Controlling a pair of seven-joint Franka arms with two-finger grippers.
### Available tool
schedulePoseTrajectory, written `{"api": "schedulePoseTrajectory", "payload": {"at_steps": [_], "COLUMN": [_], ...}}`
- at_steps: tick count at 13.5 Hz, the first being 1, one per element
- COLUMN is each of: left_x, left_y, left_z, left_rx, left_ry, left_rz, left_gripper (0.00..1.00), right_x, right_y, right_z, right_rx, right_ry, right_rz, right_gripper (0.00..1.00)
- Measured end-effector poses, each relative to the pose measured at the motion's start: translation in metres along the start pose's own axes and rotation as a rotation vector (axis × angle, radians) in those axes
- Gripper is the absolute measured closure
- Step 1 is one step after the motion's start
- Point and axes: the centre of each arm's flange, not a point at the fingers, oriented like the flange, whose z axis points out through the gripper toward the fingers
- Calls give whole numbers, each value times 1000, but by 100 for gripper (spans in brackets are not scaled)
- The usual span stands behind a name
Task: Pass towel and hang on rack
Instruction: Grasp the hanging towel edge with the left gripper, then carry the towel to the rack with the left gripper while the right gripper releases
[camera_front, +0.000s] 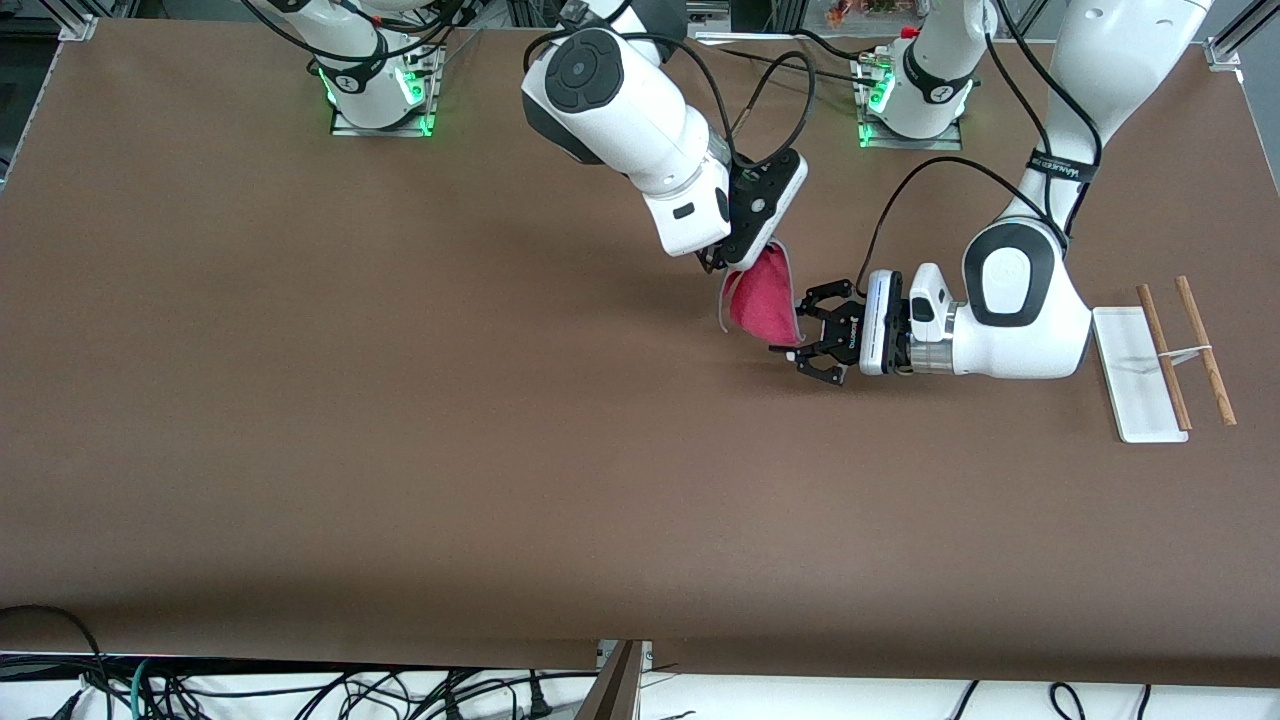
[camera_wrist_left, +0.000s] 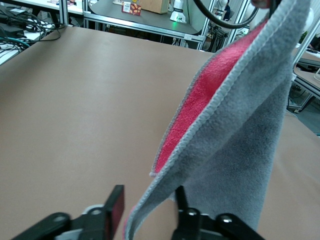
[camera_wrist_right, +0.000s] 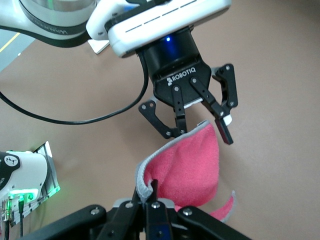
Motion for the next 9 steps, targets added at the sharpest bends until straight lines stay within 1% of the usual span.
{"api": "schedulePoseTrajectory", "payload": {"at_steps": [2,4,8,9], "left_x": [0,0,0,1], "left_y": [0,0,0,-1], "left_z": [-1,-1,-1,-2], "left_rx": [1,2,3,5], "left_ry": [0,0,0,0], "left_rz": [3,5,7,9], "left_gripper": [79,98,98,98], "right_x": [0,0,1,1], "right_y": [0,0,0,1], "right_z": [0,0,-1,-1], "right_rx": [0,0,-1,-2], "right_ry": [2,4,6,7], "right_rz": [0,0,0,1], "right_gripper": [98,98,97,91]}}
